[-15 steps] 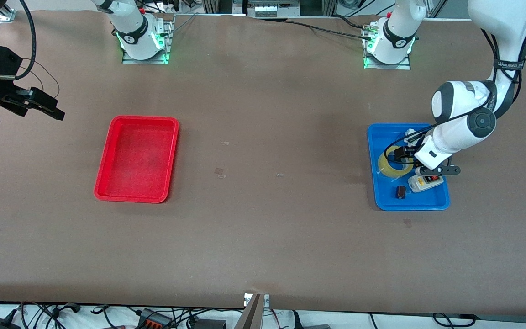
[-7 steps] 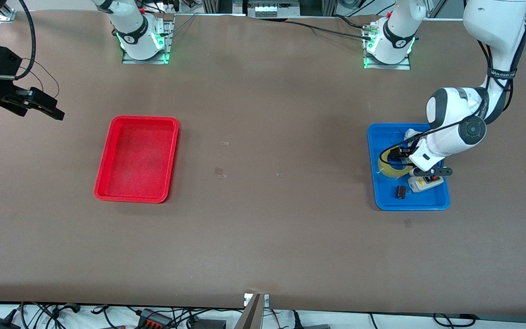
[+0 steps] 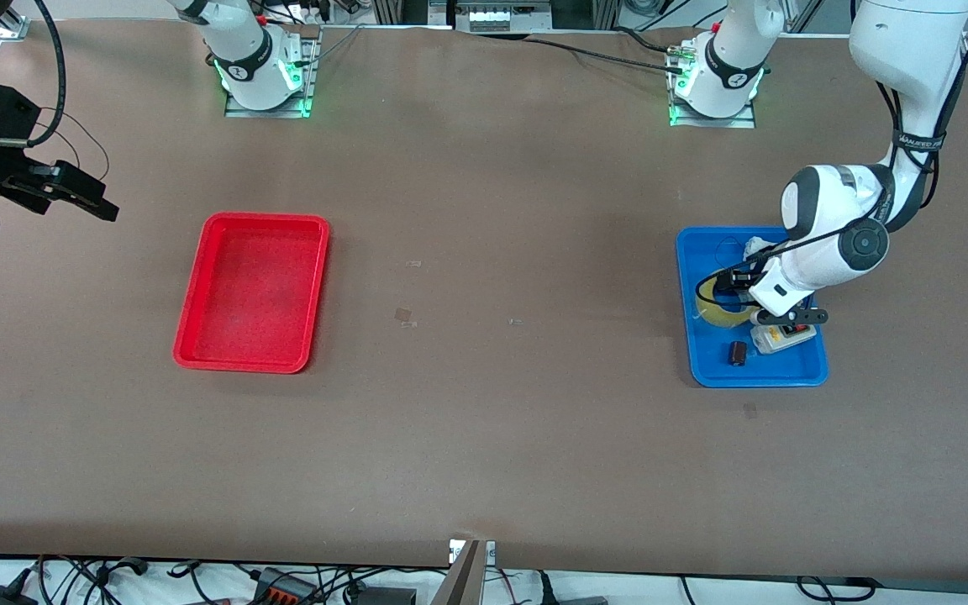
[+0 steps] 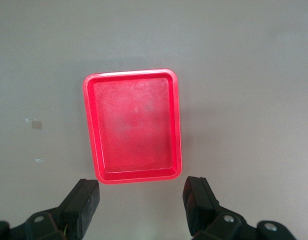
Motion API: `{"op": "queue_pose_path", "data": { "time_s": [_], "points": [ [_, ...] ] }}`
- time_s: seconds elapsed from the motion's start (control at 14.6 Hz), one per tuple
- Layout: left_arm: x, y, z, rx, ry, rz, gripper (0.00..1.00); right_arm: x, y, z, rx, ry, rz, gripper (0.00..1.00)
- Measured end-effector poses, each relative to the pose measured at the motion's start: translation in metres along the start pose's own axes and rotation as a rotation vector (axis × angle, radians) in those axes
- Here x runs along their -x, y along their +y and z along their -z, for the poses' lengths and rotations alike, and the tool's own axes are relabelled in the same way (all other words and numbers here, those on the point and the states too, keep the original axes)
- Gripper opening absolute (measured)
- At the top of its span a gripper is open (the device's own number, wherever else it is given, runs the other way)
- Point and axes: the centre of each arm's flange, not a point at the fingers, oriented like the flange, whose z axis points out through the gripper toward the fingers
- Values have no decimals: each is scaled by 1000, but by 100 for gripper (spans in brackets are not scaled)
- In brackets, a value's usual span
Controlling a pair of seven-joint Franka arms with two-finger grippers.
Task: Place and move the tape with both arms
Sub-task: 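Lower the left gripper over the tape roll and close on its rim, then lift the tape with the left gripper and carry it toward the table middle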
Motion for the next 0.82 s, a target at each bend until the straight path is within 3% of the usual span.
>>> {"op": "queue_pose_path", "data": {
  "time_s": [0.21,0.27,0.34,0.41,0.48,0.68,0.82],
  "points": [
    [-3,-2,-3,0,-2,4,59,0,0,0,0,0,0,99],
    [-4,-3,-4,0,-2,5,58,0,0,0,0,0,0,99],
    [-4,-4,-4,0,-1,7,50,0,0,0,0,0,0,99],
    [-6,-5,-2,1,4,9,34,0,0,0,0,0,0,99],
    [-8,-5,0,1,7,10,26,0,0,0,0,0,0,99],
    [-19,-8,23,4,5,15,25,0,0,0,0,0,0,99],
    [-28,-12,68,9,-14,22,25,0,0,0,0,-1,0,99]
  ]
}}
